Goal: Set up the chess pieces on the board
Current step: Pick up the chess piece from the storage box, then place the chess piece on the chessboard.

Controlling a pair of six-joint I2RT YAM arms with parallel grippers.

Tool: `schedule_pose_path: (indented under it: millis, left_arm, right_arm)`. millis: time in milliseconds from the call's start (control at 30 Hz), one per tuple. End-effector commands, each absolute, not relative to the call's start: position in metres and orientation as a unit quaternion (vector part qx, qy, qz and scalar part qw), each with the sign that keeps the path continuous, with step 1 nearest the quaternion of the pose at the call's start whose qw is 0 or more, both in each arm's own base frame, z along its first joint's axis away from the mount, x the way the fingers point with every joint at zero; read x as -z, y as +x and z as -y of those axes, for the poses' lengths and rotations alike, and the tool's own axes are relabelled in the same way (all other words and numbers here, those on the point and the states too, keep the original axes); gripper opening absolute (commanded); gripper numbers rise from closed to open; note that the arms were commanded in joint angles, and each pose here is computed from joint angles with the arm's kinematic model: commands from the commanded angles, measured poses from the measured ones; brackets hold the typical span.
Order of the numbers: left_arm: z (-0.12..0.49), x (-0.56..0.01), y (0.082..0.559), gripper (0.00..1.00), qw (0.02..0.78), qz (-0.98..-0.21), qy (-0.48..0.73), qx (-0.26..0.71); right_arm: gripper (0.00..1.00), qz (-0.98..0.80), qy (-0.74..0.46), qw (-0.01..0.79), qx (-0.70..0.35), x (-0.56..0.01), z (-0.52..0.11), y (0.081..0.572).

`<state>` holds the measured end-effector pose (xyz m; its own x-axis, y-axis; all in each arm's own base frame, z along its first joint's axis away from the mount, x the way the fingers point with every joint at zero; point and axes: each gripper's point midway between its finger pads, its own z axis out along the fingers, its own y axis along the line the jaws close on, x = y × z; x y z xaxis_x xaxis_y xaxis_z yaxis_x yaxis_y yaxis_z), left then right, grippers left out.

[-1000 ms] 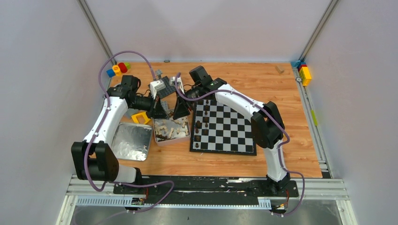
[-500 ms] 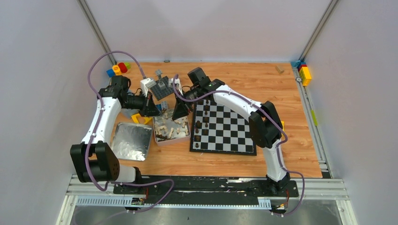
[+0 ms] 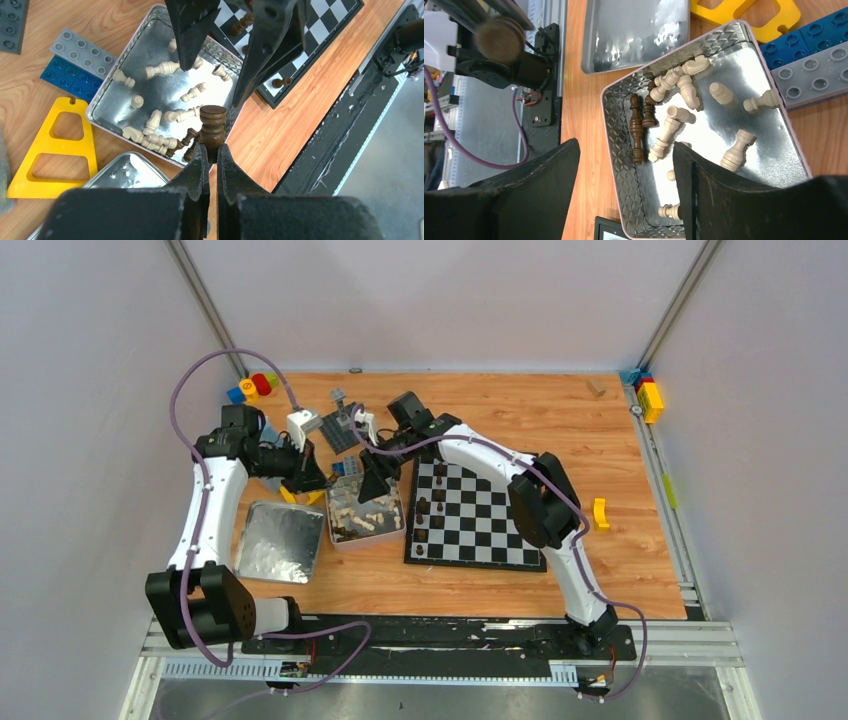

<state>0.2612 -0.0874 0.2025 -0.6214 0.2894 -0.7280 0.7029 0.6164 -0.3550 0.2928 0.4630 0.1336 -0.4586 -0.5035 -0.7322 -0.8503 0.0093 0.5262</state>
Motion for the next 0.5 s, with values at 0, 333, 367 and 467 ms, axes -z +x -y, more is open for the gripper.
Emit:
schedule_pose_path:
  millis: [0, 333, 367, 467]
  left_arm:
    - [0.09, -0.218, 0.256, 0.0, 0.336, -0.823, 0.329, 0.318]
    - [0.133, -0.223, 0.255, 0.0, 0.327, -0.797, 0.382, 0.335]
    - [0.135, -0.223, 0.255, 0.0, 0.326, -0.796, 0.384, 0.337]
    - [0.143, -0.224, 0.257, 0.0, 0.325, -0.793, 0.391, 0.335]
  right_arm:
    - [0.7, -0.657, -0.477, 0.231, -0.536, -0.221, -0.456, 0.307]
    - [0.72, -0.637, -0.443, 0.195, -0.6, -0.268, -0.435, 0.288]
    - [0.72, -0.638, -0.442, 0.193, -0.601, -0.268, -0.434, 0.287]
    - [0.72, -0.638, -0.439, 0.182, -0.606, -0.265, -0.432, 0.282]
